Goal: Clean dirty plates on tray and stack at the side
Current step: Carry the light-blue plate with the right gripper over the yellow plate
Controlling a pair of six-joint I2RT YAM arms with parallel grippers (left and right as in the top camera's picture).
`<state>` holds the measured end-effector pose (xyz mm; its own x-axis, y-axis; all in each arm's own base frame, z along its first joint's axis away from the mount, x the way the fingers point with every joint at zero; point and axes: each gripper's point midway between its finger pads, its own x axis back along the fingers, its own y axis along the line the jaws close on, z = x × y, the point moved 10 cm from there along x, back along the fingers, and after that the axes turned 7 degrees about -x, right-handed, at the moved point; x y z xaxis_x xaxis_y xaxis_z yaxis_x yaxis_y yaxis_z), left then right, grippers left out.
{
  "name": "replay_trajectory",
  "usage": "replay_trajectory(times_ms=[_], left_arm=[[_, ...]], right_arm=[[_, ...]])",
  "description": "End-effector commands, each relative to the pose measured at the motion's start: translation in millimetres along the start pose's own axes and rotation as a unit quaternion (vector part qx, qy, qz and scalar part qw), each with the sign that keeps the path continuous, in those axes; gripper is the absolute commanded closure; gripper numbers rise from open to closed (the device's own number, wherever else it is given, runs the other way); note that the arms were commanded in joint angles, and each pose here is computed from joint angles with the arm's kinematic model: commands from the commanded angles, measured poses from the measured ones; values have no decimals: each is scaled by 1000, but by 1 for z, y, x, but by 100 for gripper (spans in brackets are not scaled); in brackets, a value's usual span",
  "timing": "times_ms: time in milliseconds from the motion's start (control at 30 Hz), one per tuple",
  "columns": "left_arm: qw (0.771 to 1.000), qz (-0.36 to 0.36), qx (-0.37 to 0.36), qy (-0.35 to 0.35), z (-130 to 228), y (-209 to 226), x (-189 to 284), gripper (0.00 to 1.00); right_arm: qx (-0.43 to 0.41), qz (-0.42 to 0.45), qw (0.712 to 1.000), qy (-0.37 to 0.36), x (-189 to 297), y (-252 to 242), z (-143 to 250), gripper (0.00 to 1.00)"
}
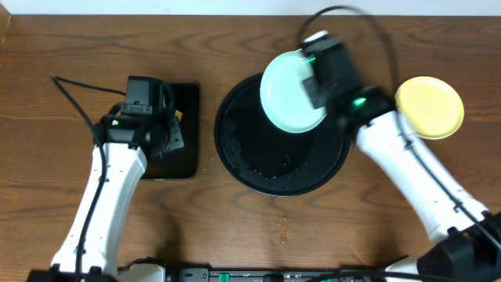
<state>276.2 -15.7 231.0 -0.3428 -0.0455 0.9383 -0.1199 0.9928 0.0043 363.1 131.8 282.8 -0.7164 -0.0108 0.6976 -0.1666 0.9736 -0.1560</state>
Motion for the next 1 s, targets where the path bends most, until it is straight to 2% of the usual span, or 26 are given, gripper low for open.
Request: replay_trajectory(times_ms=[0, 100, 233, 400, 600, 867, 900, 967], left_arm=[[999, -30, -10, 28, 1, 3, -18, 89], [998, -34, -12, 52, 1, 2, -31, 89], [996, -38, -14, 73, 1, 1, -46, 89], [997, -36, -14, 65, -4, 0, -53, 89], [998, -35, -13, 55, -7, -1, -53, 89], [998, -33, -12, 44, -10, -1, -54, 89], [998, -33, -12, 45, -10, -1, -54, 89], [998, -33, -12, 45, -10, -1, -54, 89]], right_arm=[[-108, -108, 988, 3, -2, -40, -5, 99], [-181, -93, 979, 3, -8, -95, 0, 99], [-268, -31, 963, 0, -9, -175, 19, 99], [-337, 44, 940, -2, -14, -252, 52, 99], [-390, 83, 916, 37, -38, -300, 96, 99], [-416, 98, 900, 85, -75, -320, 135, 98], [-417, 99, 899, 88, -78, -320, 137, 95], [-418, 101, 898, 91, -80, -321, 140, 78]])
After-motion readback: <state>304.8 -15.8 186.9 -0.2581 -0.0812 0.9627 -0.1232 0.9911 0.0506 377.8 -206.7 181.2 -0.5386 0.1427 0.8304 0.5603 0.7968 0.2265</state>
